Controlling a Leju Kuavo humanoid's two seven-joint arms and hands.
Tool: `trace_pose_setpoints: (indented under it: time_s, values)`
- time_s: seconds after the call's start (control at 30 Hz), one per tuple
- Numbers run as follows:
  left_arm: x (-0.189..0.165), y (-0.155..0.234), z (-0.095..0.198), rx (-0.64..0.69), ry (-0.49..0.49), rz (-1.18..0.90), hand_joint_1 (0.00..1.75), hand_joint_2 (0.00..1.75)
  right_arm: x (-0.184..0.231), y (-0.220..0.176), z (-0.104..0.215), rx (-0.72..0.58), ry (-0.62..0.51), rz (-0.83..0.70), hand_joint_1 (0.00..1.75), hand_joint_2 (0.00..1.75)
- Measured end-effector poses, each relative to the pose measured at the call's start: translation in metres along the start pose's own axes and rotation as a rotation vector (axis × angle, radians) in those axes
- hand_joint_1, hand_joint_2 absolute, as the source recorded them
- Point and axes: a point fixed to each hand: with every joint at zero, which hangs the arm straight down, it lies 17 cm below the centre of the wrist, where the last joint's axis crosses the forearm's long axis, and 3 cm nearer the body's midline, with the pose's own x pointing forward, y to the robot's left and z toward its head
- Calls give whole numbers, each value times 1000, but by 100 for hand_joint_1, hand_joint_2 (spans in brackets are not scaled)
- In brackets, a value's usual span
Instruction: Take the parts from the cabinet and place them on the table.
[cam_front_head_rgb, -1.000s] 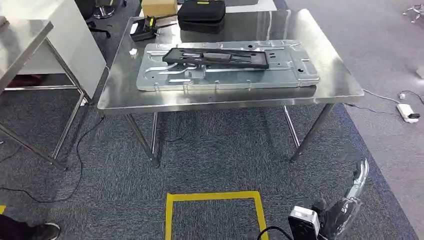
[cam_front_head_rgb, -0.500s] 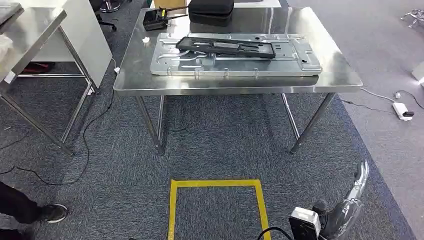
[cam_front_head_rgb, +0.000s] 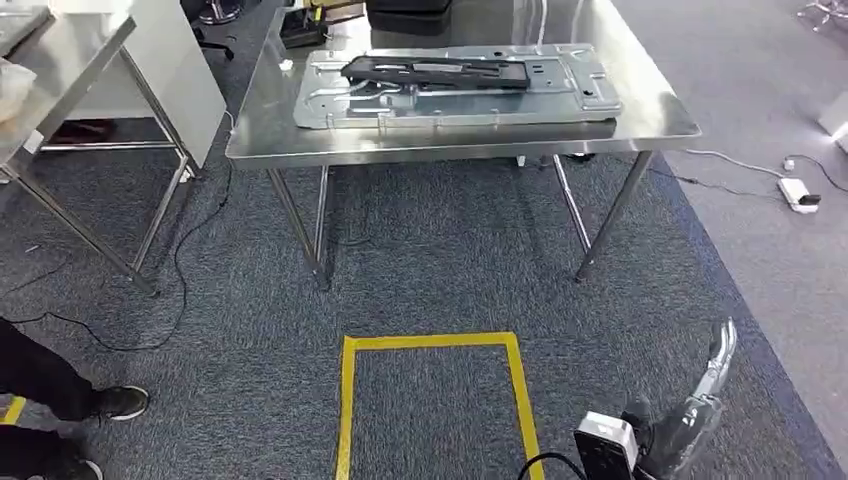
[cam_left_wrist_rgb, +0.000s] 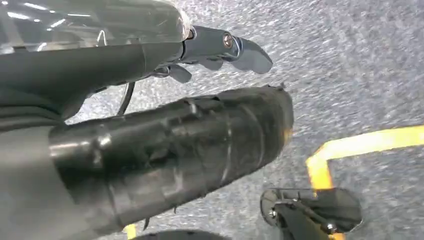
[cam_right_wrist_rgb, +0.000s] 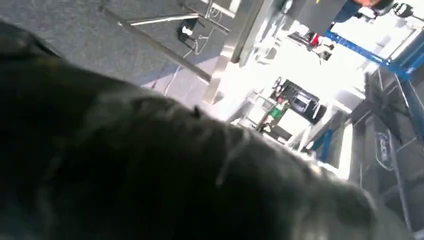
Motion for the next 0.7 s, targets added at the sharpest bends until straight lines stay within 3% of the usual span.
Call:
trace_pose_setpoints:
  time_s: [0.7]
  values:
    - [-1, 1, 0, 2, 4, 5, 0, 0, -7, -7, 4, -3, 14, 30, 0, 0]
